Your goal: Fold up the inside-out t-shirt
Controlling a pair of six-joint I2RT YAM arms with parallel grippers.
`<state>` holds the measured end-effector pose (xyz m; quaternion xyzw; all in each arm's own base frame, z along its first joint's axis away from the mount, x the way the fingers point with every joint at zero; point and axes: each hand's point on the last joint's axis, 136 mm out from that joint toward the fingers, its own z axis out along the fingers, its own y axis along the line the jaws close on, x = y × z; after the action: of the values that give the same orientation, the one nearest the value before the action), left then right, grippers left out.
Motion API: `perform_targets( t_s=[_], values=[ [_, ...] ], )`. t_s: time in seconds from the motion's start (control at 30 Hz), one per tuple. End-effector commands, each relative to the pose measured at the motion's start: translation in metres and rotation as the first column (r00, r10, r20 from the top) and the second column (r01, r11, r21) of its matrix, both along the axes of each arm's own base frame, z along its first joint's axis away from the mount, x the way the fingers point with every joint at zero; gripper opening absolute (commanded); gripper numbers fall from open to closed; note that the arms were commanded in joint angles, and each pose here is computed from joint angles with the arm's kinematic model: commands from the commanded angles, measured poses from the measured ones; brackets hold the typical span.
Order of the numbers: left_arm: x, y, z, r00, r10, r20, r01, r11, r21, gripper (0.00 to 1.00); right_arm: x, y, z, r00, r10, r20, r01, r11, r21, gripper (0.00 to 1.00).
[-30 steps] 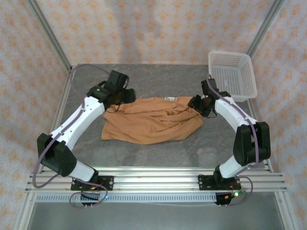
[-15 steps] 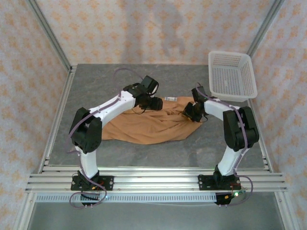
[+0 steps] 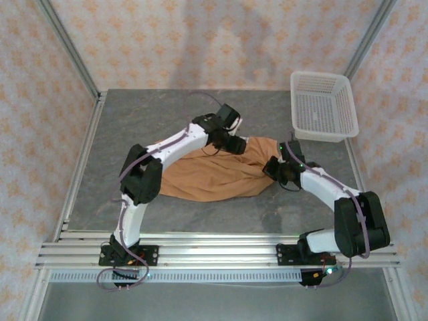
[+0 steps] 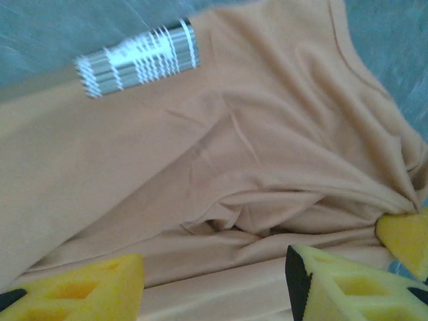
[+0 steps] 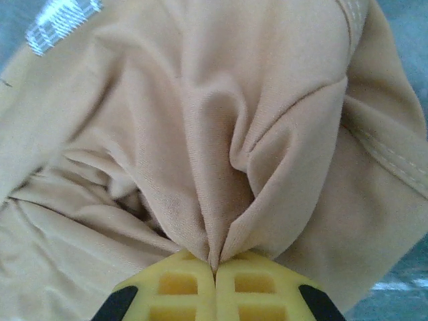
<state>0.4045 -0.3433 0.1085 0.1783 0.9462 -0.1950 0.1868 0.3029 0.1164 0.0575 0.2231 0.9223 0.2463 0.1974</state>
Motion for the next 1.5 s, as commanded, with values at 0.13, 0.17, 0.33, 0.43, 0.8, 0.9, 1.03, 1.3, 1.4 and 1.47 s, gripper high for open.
perform_targets(
  t_s=[0.13, 0.17, 0.33, 0.43, 0.8, 0.9, 1.03, 1.3, 1.4, 1.47],
  values=[
    [-0.008, -0.017, -0.021, 0.989, -0.146, 0.015, 0.146, 0.989, -0.016, 0.68, 0.014, -0.001, 0.004, 0.995, -0.026, 0.1, 0.025, 1.0, 0.013, 0.0],
    [-0.008, -0.019, -0.023, 0.987, -0.155, 0.035, 0.155, 0.988, -0.007, 0.69, 0.013, -0.001, 0.004, 0.995, -0.026, 0.1, 0.025, 1.0, 0.011, 0.0],
    [0.001, -0.025, -0.028, 0.98, -0.16, 0.115, 0.156, 0.987, 0.037, 0.69, 0.012, -0.001, 0.004, 0.995, -0.027, 0.098, 0.026, 1.0, 0.014, 0.0],
    [0.008, -0.026, -0.035, 0.978, -0.164, 0.127, 0.157, 0.985, 0.065, 0.7, 0.014, 0.0, 0.007, 0.994, -0.029, 0.101, 0.027, 0.999, 0.022, 0.0],
    [0.01, -0.03, -0.08, 0.979, -0.201, 0.039, 0.195, 0.973, 0.123, 0.71, 0.022, 0.004, 0.018, 0.993, -0.037, 0.114, 0.032, 0.998, 0.048, 0.0],
    [0.013, -0.029, -0.084, 0.979, -0.202, 0.039, 0.195, 0.971, 0.142, 0.65, 0.025, 0.007, 0.019, 0.993, -0.034, 0.113, 0.027, 0.998, 0.063, 0.0],
    [0.018, -0.032, -0.068, 0.978, -0.201, 0.048, 0.193, 0.971, 0.142, 0.13, 0.023, 0.007, 0.018, 0.993, -0.026, 0.112, 0.02, 0.998, 0.055, 0.0],
    [0.034, -0.024, 0.037, 0.976, -0.105, 0.19, 0.086, 0.991, 0.105, 0.0, 0.004, -0.01, 0.003, 0.997, 0.021, 0.081, -0.015, 0.997, -0.077, 0.0],
    [0.035, -0.02, 0.086, 0.973, -0.049, 0.227, 0.044, 0.999, 0.025, 0.0, -0.006, -0.019, -0.008, 0.998, 0.032, 0.047, -0.026, 0.99, -0.136, 0.0],
    [0.033, -0.016, 0.112, 0.973, -0.015, 0.229, 0.024, 0.999, -0.036, 0.0, -0.011, -0.026, -0.014, 1.0, 0.02, 0.019, -0.016, 0.984, -0.175, 0.0]
  ],
)
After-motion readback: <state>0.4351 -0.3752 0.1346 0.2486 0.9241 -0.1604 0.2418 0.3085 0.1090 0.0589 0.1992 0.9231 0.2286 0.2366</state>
